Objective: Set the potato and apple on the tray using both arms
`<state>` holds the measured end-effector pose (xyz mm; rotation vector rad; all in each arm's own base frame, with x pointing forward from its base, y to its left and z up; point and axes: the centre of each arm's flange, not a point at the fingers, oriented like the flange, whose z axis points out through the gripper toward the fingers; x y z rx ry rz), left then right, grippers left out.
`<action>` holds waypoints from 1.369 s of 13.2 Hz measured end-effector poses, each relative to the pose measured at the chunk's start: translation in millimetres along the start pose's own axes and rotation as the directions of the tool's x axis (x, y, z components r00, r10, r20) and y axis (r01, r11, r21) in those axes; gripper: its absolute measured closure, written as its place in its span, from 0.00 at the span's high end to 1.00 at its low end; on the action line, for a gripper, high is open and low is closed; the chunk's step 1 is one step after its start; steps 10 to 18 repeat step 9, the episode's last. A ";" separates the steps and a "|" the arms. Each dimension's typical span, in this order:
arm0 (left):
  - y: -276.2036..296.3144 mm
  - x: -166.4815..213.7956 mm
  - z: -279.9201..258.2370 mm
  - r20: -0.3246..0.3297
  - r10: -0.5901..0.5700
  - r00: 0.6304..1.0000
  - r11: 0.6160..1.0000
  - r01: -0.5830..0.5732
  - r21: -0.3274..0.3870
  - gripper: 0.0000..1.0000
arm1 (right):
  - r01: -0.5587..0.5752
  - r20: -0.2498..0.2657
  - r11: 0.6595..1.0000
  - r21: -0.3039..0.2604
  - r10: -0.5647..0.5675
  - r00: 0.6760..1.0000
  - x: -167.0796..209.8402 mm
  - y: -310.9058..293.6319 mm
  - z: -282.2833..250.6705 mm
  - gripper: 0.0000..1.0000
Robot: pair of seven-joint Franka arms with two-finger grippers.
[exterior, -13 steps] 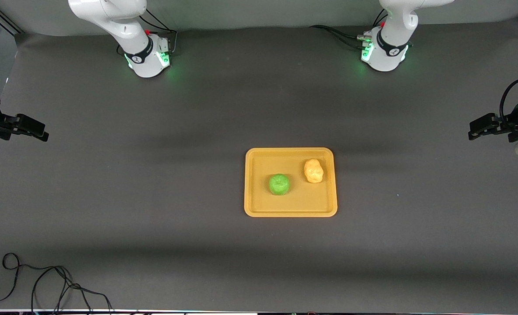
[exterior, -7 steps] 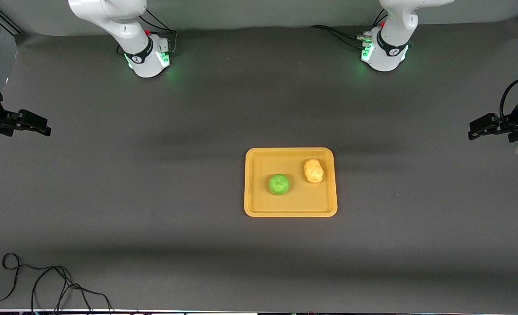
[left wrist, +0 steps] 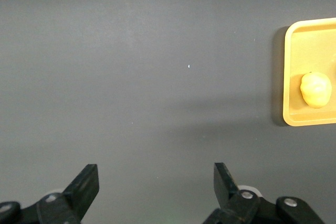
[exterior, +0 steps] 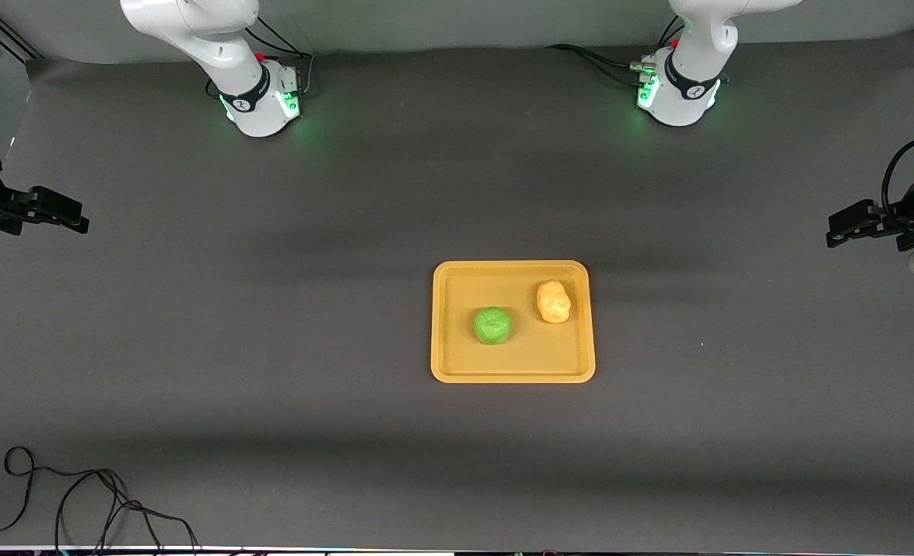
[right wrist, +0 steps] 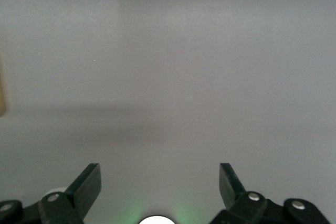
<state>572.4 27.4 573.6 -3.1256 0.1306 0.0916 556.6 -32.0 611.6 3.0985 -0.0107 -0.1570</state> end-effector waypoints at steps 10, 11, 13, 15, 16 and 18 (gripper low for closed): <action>0.0 0.0 0.0 0.000 0.000 1.000 1.000 0.000 0.000 0.98 | 0.002 0.022 1.000 0.022 -0.002 1.000 -2.5 -2.3 1.8 1.00; 0.0 0.0 0.0 0.000 0.000 1.000 1.000 0.000 0.000 0.98 | 0.002 0.022 1.000 0.022 -0.002 1.000 -2.5 -2.3 1.8 1.00; 0.0 0.0 0.0 0.000 0.000 1.000 1.000 0.000 0.000 0.98 | 0.002 0.022 1.000 0.022 -0.002 1.000 -2.5 -2.3 1.8 1.00; 0.0 0.0 0.0 0.000 0.000 1.000 1.000 0.000 0.000 0.98 | 0.002 0.022 1.000 0.022 -0.002 1.000 -2.5 -2.3 1.8 1.00; 0.0 0.0 0.0 0.000 0.000 1.000 1.000 0.000 0.000 0.98 | 0.002 0.022 1.000 0.022 -0.002 1.000 -2.5 -2.3 1.8 1.00; 0.0 0.0 0.0 0.000 0.000 1.000 1.000 0.000 0.000 0.98 | 0.002 0.022 1.000 0.022 -0.002 1.000 -2.5 -2.3 1.8 1.00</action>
